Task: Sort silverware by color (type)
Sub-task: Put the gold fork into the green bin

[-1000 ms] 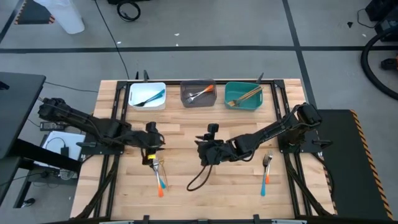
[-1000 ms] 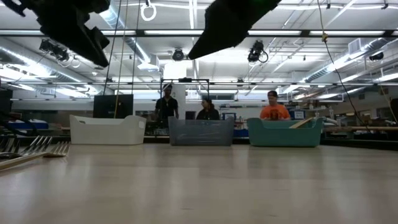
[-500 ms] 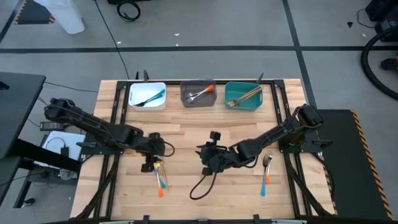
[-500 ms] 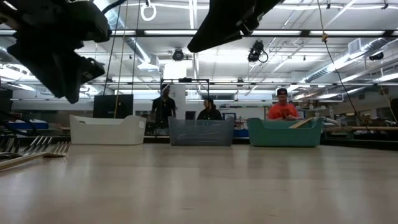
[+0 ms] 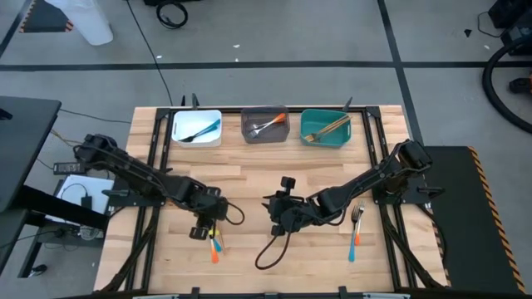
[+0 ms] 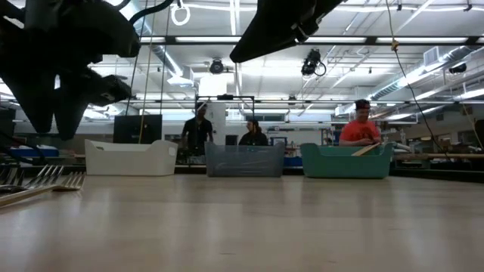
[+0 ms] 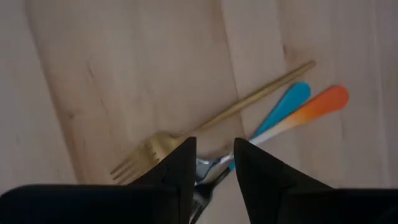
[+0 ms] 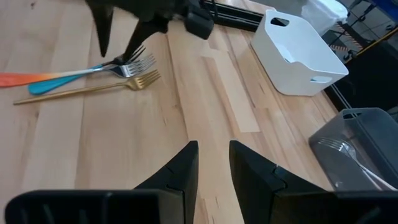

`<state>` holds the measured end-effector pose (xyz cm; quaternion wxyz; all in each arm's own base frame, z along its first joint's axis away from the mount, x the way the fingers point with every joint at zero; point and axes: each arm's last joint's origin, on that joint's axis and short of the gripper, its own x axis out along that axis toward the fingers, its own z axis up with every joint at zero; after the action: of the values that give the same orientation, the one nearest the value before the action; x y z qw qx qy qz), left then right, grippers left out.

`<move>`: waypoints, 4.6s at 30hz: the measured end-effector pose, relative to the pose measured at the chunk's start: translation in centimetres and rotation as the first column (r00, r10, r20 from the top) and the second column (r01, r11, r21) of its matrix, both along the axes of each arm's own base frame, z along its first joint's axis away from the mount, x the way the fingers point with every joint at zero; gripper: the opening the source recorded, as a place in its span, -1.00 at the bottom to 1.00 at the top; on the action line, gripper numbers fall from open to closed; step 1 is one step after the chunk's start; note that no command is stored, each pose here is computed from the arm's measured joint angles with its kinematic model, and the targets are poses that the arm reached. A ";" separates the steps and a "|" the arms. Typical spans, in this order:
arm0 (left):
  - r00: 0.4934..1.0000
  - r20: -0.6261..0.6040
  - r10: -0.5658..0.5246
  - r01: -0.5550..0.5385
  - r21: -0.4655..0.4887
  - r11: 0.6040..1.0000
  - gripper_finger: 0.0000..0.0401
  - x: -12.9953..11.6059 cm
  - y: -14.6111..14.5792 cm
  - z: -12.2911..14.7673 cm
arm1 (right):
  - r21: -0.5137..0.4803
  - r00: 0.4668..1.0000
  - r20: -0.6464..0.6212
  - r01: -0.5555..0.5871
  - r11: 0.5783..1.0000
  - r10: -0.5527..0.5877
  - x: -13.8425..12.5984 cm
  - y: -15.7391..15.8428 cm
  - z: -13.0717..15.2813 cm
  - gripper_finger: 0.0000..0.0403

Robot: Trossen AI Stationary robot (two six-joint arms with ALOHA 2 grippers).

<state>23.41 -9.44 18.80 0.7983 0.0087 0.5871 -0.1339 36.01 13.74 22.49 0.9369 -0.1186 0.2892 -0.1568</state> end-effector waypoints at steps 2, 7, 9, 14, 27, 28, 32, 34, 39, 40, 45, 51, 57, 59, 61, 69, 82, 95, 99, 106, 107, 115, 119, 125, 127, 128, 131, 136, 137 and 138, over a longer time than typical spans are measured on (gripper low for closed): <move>0.998 -0.003 -0.070 0.070 0.024 0.997 -0.42 0.5 -0.4 -0.2 | -0.002 1.000 -0.001 0.001 1.000 -0.001 0.0 0.0 0.0 -0.50; 0.959 0.003 -0.283 0.282 0.087 0.956 -0.42 1.3 -1.3 -1.0 | -0.006 1.000 -0.011 -0.003 1.000 0.003 -0.1 0.1 -0.1 -0.50; 0.933 -0.015 -0.360 0.359 0.111 0.927 -0.42 1.3 -1.4 -1.5 | -0.007 1.000 -0.011 -0.003 1.000 0.003 -0.1 0.1 -0.1 -0.50; 0.874 -0.042 -0.484 0.485 0.149 0.862 -0.42 1.6 -1.5 -2.5 | -0.011 1.000 -0.022 -0.004 1.000 0.004 -0.2 0.1 -0.2 -0.50; 0.836 -0.005 -0.549 0.541 0.186 0.820 -0.42 2.1 -1.6 -3.1 | 0.001 0.999 -0.031 -0.017 1.000 0.017 -0.2 0.2 -0.3 -0.50; 0.832 -0.004 -0.555 0.545 0.189 0.817 -0.42 2.0 -1.6 -3.4 | 0.002 0.999 -0.031 -0.018 1.000 0.018 -0.2 0.2 -0.3 -0.50; 0.811 -0.023 -0.585 0.578 0.197 0.792 -0.42 1.4 -1.3 -4.5 | 0.009 0.999 -0.031 -0.021 1.000 0.022 -0.2 0.2 -0.3 -0.50; 0.804 -0.031 -0.594 0.585 0.217 0.781 -0.42 1.3 -1.2 -4.6 | 0.008 0.999 -0.032 -0.023 1.000 0.023 -0.3 0.3 -0.3 -0.50; 0.795 -0.031 -0.605 0.595 0.229 0.770 -0.45 1.3 -1.2 -4.7 | 0.009 0.999 -0.031 -0.024 1.000 0.024 -0.3 0.3 -0.3 -0.50; 0.795 -0.030 -0.606 0.596 0.229 0.770 -0.47 1.3 -1.2 -4.7 | 0.009 0.999 -0.031 -0.023 1.000 0.024 -0.3 0.3 -0.3 -0.50; 0.795 -0.037 -0.606 0.598 0.224 0.770 -0.68 1.3 -1.2 -4.9 | 0.009 0.999 -0.031 -0.023 1.000 0.024 -0.3 0.3 -0.3 -0.50; 0.793 -0.048 -0.608 0.602 0.218 0.768 -0.91 1.5 -1.3 -5.5 | 0.008 0.999 -0.033 -0.023 1.000 0.024 -0.3 0.3 -0.3 -0.50; 0.786 -0.054 -0.616 0.605 0.273 0.748 -0.93 1.6 -1.2 -5.4 | 0.008 0.999 -0.039 -0.021 1.000 0.021 -0.3 0.3 -0.3 -0.50; 0.792 -0.045 -0.609 0.592 0.302 0.747 -0.93 1.6 -1.2 -5.1 | 0.008 0.999 -0.039 -0.021 1.000 0.022 -0.3 0.3 -0.3 -0.50; 0.811 -0.038 -0.585 0.559 0.348 0.753 -0.93 1.9 -0.9 -4.7 | 0.008 0.999 -0.039 -0.021 1.000 0.022 -0.3 0.3 -0.3 -0.50; 0.929 0.058 -0.366 0.306 0.437 0.846 -0.93 4.0 -0.4 -1.8 | -0.006 0.999 -0.047 -0.011 1.000 0.011 -0.4 0.2 -0.4 -0.50; 0.969 0.241 0.045 -0.120 0.306 0.945 -0.93 7.3 1.6 2.5 | -0.202 0.994 -0.102 0.027 0.979 -0.048 -0.6 0.5 -1.7 -0.53; 0.940 0.182 0.289 -0.323 0.200 0.925 -0.93 10.2 2.8 4.3 | -0.403 0.979 -0.200 -0.118 0.908 0.039 -1.0 1.6 -1.6 -0.47; 0.922 0.197 0.334 -0.364 0.138 0.921 -0.93 10.9 3.2 4.8 | -0.437 0.975 -0.218 -0.130 0.890 0.036 -1.3 2.0 -1.8 -0.37; 0.885 0.225 0.407 -0.423 0.023 0.906 -0.93 11.5 3.0 5.2 | -0.481 0.962 -0.272 -0.142 0.865 0.007 -1.7 1.7 -2.1 -0.31; 0.885 0.222 0.409 -0.421 0.007 0.907 -0.93 11.6 3.0 5.3 | -0.483 0.961 -0.278 -0.145 0.863 0.006 -1.7 1.7 -2.1 -0.32; 0.875 0.221 0.431 -0.420 -0.097 0.902 -0.93 12.0 2.7 5.6 | -0.482 0.953 -0.301 -0.172 0.859 0.022 -1.8 1.7 -2.2 -0.43; 0.874 0.223 0.431 -0.419 -0.102 0.902 -0.93 12.0 2.7 5.6 | -0.471 0.948 -0.314 -0.196 0.860 0.044 -1.8 1.8 -2.2 -0.47; 0.872 0.220 0.437 -0.424 -0.106 0.899 -0.93 12.1 3.0 5.6 | -0.464 0.945 -0.321 -0.208 0.861 0.056 -1.9 2.0 -2.3 -0.51; 0.871 0.219 0.439 -0.426 -0.107 0.898 -0.93 12.1 3.1 5.6 | -0.453 0.942 -0.328 -0.221 0.864 0.070 -1.9 2.0 -2.3 -0.51; 0.871 0.218 0.441 -0.428 -0.108 0.898 -0.93 12.1 3.2 5.6 | -0.452 0.942 -0.329 -0.224 0.863 0.072 -1.9 2.0 -2.3 -0.51; 0.870 0.219 0.441 -0.428 -0.107 0.897 -0.93 12.1 3.3 5.6 | -0.460 0.943 -0.326 -0.216 0.861 0.063 -1.9 2.0 -2.3 -0.51; 0.875 0.218 0.432 -0.410 -0.140 0.901 -0.93 12.3 3.1 5.7 | -0.469 0.940 -0.335 -0.228 0.853 0.067 -1.9 2.0 -2.3 -0.51; 0.876 0.218 0.430 -0.405 -0.150 0.902 -0.93 12.3 3.1 5.7 | -0.469 0.939 -0.338 -0.232 0.852 0.069 -1.9 2.0 -2.3 -0.51; 0.878 0.218 0.427 -0.399 -0.159 0.903 -0.93 12.3 3.1 5.7 | -0.470 0.938 -0.339 -0.233 0.851 0.070 -1.9 2.0 -2.3 -0.51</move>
<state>35.74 -6.36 24.54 0.8745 -0.1440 0.4631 0.0099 34.13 15.71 20.20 0.8256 -0.4045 0.3710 -0.1308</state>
